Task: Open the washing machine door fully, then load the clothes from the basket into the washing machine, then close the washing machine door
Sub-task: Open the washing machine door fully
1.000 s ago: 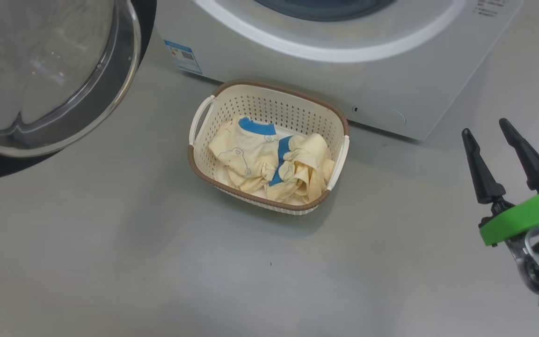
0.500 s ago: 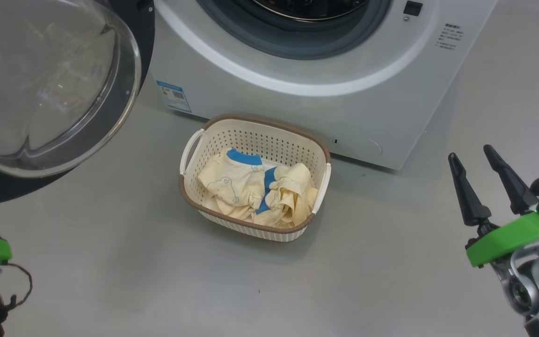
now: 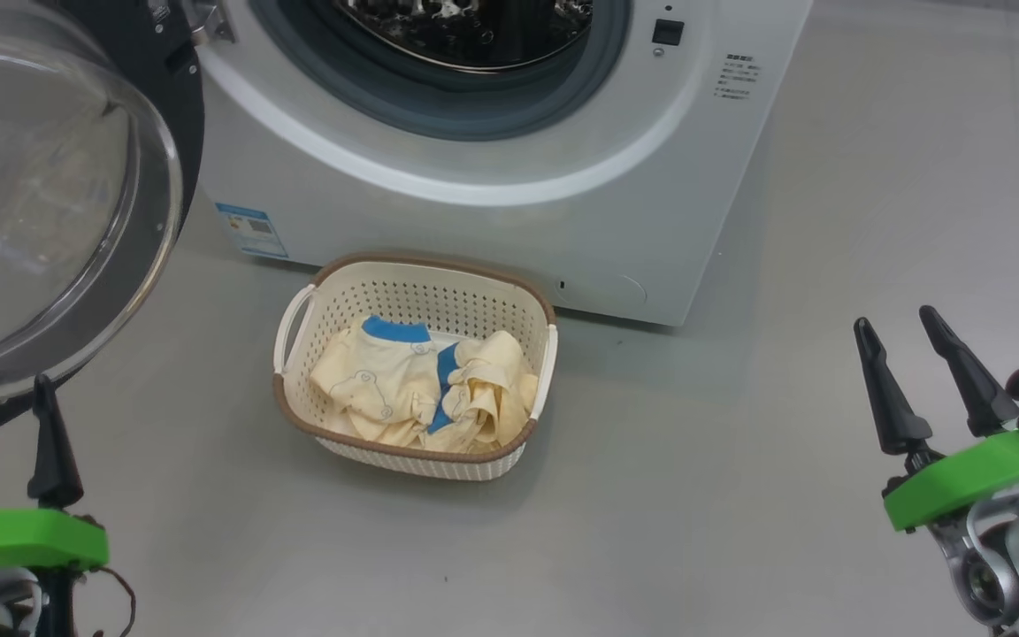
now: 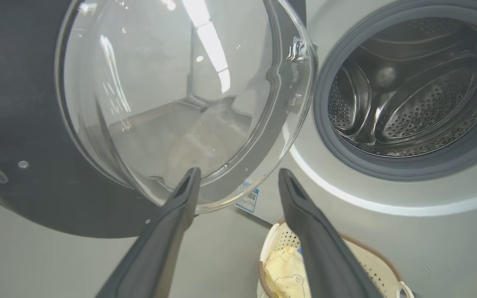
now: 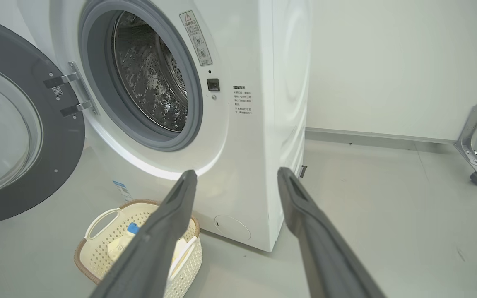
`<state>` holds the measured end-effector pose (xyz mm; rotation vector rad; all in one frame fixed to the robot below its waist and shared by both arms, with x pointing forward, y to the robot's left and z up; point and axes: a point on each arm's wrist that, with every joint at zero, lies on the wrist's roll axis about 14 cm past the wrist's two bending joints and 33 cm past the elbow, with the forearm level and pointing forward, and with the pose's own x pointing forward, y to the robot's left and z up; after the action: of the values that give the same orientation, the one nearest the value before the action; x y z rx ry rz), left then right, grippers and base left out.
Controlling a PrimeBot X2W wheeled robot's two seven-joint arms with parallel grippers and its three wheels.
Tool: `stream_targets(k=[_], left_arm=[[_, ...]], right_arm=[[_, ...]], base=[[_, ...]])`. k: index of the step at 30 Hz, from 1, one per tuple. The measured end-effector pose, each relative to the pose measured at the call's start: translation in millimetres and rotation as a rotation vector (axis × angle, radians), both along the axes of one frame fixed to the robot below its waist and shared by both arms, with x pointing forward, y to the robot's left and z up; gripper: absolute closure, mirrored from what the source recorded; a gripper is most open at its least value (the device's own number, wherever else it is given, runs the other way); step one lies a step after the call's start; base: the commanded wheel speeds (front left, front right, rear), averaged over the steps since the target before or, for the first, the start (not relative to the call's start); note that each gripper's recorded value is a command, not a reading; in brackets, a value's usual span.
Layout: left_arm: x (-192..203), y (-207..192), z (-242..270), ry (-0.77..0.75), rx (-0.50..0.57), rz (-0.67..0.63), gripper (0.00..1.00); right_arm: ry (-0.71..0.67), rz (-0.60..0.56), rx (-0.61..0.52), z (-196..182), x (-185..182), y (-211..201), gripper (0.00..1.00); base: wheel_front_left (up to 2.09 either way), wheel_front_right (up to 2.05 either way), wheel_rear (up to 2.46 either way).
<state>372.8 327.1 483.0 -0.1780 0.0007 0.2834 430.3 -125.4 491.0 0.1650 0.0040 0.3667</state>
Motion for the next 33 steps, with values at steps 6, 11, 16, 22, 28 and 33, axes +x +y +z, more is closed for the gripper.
stream_targets(k=[6, 11, 16, 22, 28, 33], left_arm=[[21, -36, 8, -0.028, 0.014, -0.12, 0.0], [33, -61, 7, -0.03, 0.016, -0.199, 0.0], [41, -90, 3, -0.021, 0.012, -0.29, 0.0], [48, -114, 2, -0.025, 0.006, -0.364, 0.0], [53, -127, 4, -0.034, -0.004, -0.398, 0.0], [51, -136, 1, -0.028, -0.009, -0.424, 0.0]], right_arm=[[0.007, -0.062, 0.001, 0, -12, -21, 0.0], [0.005, -0.11, 0.0, 1, -18, -37, 0.0], [0.001, -0.157, 0.005, 3, -24, -52, 0.0], [0.003, -0.204, 0.004, 3, -33, -67, 0.0], [0.016, -0.237, 0.0, -1, -41, -78, 0.0], [0.01, -0.261, -0.001, 2, -43, -87, 0.0]], base=[[0.0, 0.0, 0.0], [0.0, 0.0, 0.0], [0.0, 0.0, 0.0], [0.0, 0.0, 0.0], [0.0, 0.0, 0.0], [0.0, 0.0, 0.0]])
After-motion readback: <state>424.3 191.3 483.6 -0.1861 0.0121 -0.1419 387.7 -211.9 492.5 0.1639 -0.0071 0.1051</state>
